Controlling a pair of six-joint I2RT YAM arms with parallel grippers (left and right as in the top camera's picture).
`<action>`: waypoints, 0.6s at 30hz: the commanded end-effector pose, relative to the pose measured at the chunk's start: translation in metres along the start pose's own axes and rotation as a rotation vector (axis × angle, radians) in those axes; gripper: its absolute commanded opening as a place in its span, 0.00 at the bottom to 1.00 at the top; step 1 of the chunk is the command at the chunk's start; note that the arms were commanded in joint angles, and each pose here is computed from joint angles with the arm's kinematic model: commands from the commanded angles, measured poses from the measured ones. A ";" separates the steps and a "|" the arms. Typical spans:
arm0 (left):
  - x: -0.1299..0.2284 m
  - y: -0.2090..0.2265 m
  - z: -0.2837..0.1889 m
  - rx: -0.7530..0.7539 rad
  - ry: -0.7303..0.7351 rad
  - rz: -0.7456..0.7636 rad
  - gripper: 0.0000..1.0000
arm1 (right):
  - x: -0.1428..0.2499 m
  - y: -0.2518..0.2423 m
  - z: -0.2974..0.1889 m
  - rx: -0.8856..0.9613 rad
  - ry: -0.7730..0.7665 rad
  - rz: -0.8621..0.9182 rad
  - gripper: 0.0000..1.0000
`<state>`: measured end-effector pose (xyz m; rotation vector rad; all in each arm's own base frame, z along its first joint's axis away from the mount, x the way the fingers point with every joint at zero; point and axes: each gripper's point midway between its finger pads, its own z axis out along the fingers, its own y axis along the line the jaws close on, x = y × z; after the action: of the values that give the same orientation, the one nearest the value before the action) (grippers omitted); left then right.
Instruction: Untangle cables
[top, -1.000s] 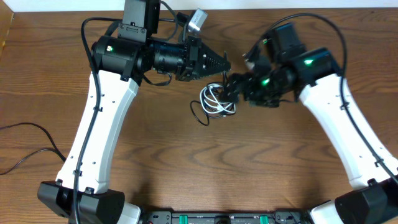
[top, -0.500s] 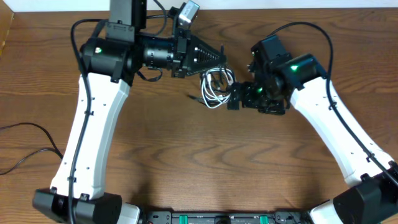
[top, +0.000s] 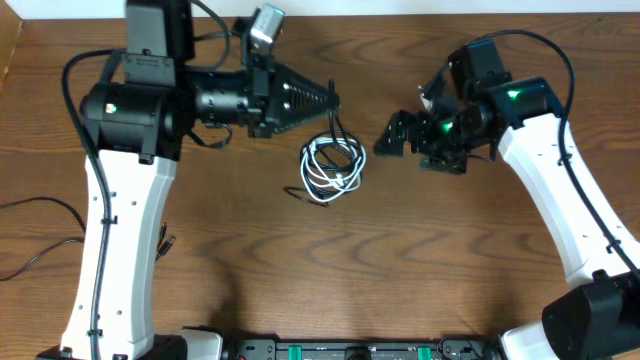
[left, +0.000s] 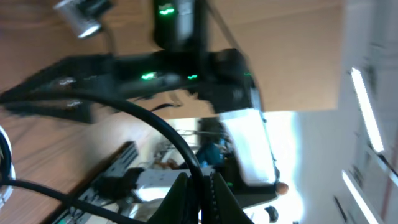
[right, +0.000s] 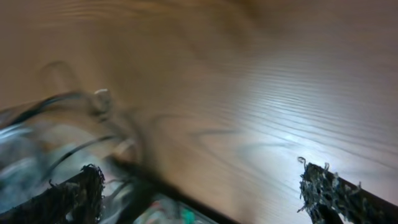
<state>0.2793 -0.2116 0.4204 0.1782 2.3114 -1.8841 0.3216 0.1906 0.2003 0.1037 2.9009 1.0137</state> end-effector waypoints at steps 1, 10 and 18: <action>-0.004 0.022 0.003 -0.154 -0.057 0.059 0.07 | 0.009 0.034 -0.014 -0.220 0.046 -0.052 0.99; 0.001 0.018 0.017 -0.158 -0.041 0.025 0.08 | 0.003 0.023 -0.005 -0.086 -0.011 -0.033 0.99; -0.001 0.004 0.024 -0.109 -0.031 0.056 0.08 | 0.026 0.033 0.024 0.075 -0.003 -0.141 0.99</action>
<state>0.2880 -0.2326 0.4017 0.1892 2.3719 -1.6738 0.3037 0.2333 0.2047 -0.0722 2.8922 1.0236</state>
